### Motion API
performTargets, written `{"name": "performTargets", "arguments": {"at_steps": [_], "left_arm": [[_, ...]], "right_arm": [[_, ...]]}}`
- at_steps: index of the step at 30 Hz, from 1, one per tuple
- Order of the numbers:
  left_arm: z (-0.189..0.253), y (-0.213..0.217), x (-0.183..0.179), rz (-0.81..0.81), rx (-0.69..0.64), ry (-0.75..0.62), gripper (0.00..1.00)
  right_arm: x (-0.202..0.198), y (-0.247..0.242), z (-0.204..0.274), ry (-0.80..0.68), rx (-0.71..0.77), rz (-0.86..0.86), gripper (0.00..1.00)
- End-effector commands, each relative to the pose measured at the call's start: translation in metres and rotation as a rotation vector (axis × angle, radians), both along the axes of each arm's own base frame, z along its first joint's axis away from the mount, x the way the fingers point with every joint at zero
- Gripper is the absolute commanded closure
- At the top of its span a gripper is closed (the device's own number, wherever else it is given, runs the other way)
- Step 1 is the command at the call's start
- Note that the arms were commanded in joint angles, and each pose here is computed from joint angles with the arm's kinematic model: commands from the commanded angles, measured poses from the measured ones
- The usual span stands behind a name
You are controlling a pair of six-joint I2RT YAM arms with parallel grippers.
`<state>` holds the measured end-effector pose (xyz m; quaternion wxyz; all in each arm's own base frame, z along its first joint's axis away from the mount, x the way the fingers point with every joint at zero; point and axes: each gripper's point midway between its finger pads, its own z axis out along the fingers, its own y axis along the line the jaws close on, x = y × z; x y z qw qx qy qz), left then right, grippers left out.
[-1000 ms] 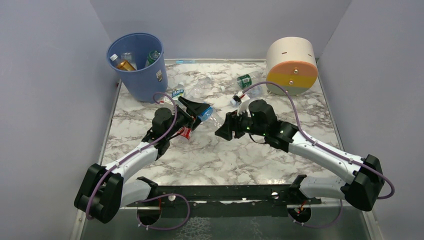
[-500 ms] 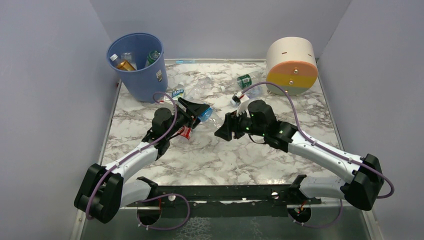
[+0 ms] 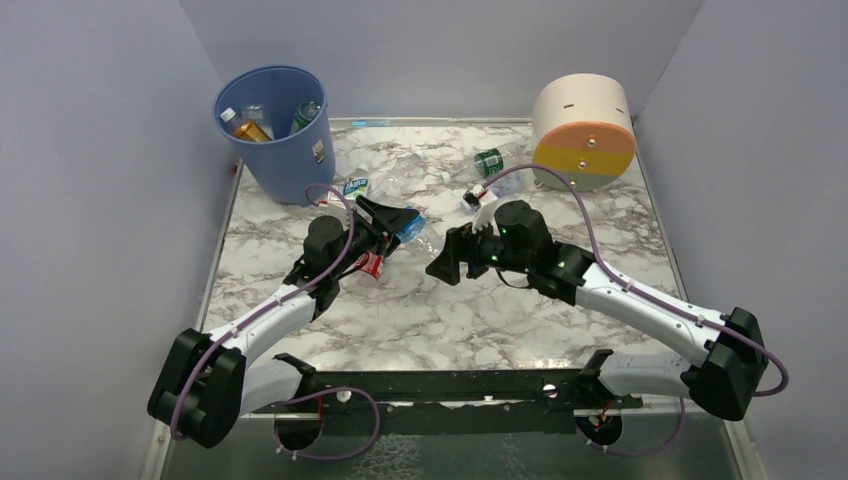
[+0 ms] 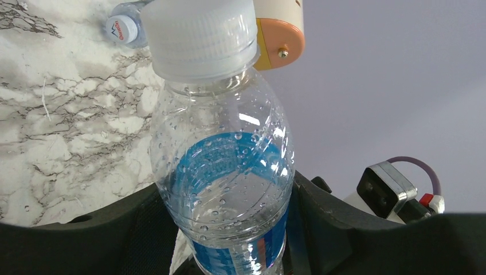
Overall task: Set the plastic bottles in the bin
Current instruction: Pick up the plastic bottle at the center of the board.
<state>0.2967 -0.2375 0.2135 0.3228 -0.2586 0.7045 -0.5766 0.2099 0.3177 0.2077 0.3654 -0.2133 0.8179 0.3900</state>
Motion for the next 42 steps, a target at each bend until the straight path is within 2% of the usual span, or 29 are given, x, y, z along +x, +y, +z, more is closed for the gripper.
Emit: {"name": "performTargets", "arguments": {"at_steps": [1, 5, 8, 20, 34, 42], "left_arm": [[0.022, 0.000, 0.003, 0.013, -0.014, -0.073, 0.37], [0.021, 0.000, 0.003, 0.013, -0.011, -0.072, 0.37], [0.022, 0.000, 0.003, 0.013, -0.011, -0.075, 0.37], [0.020, 0.000, 0.003, 0.014, -0.003, -0.076, 0.38], [0.019, -0.001, 0.006, 0.013, 0.007, -0.079, 0.37], [0.023, -0.002, 0.009, 0.011, 0.011, -0.092, 0.37]], "right_arm": [[0.001, 0.003, 0.016, -0.027, 0.027, -0.003, 0.19], [0.001, 0.003, 0.022, -0.031, 0.028, -0.002, 0.16], [0.000, 0.003, 0.025, -0.033, 0.031, 0.000, 0.00], [0.001, -0.006, 0.034, -0.045, 0.019, -0.031, 0.00], [-0.001, -0.028, 0.075, -0.095, 0.032, -0.102, 0.00], [-0.001, -0.036, 0.074, -0.094, 0.010, -0.128, 0.00]]}}
